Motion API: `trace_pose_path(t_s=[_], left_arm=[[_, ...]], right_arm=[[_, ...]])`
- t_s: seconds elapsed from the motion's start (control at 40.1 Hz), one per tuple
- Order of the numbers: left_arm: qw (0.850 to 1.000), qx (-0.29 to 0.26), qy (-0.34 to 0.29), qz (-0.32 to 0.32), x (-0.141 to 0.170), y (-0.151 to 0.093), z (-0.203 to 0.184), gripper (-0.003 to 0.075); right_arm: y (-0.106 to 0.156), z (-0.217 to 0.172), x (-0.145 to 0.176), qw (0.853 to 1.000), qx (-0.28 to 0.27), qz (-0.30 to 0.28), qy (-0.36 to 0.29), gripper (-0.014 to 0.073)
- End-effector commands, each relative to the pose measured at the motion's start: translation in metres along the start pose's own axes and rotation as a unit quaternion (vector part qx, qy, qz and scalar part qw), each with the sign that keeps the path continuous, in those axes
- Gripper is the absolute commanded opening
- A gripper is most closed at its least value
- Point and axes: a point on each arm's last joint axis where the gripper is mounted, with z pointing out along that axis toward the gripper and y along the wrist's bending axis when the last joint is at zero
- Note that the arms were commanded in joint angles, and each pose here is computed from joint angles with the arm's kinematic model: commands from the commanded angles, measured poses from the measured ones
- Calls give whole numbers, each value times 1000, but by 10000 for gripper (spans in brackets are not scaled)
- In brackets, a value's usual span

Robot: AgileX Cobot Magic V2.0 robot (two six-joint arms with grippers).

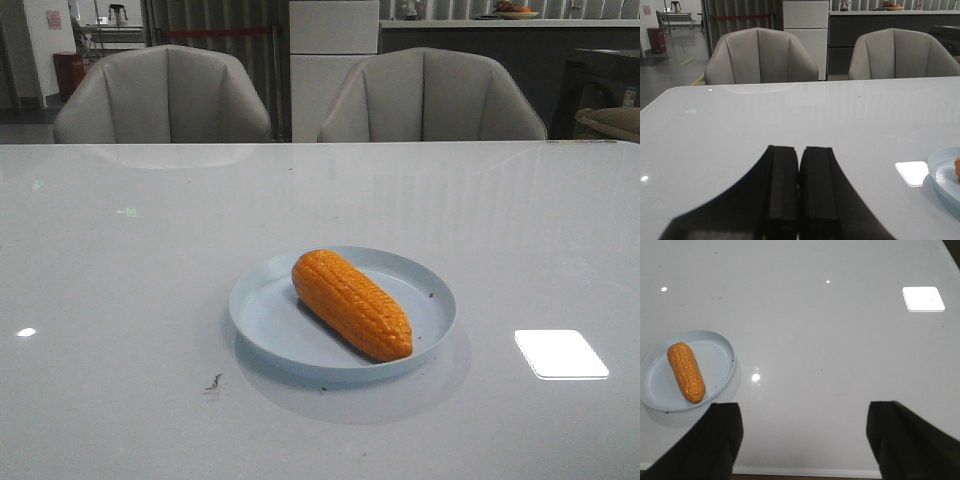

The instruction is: Place corn on plate with both arms

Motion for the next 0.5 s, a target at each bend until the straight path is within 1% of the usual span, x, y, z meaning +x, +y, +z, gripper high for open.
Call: trace_pose_path(t_s=[0.0,0.474], left_arm=[[999,-1,-54,-9,-9,0,-2,97],[999,-1,-54,-9,-9,0,-2,97]], right_arm=[[0,-2,-12,999,3,0,-39,614],[-1,-2,-12,999,9,-5,-39,613]])
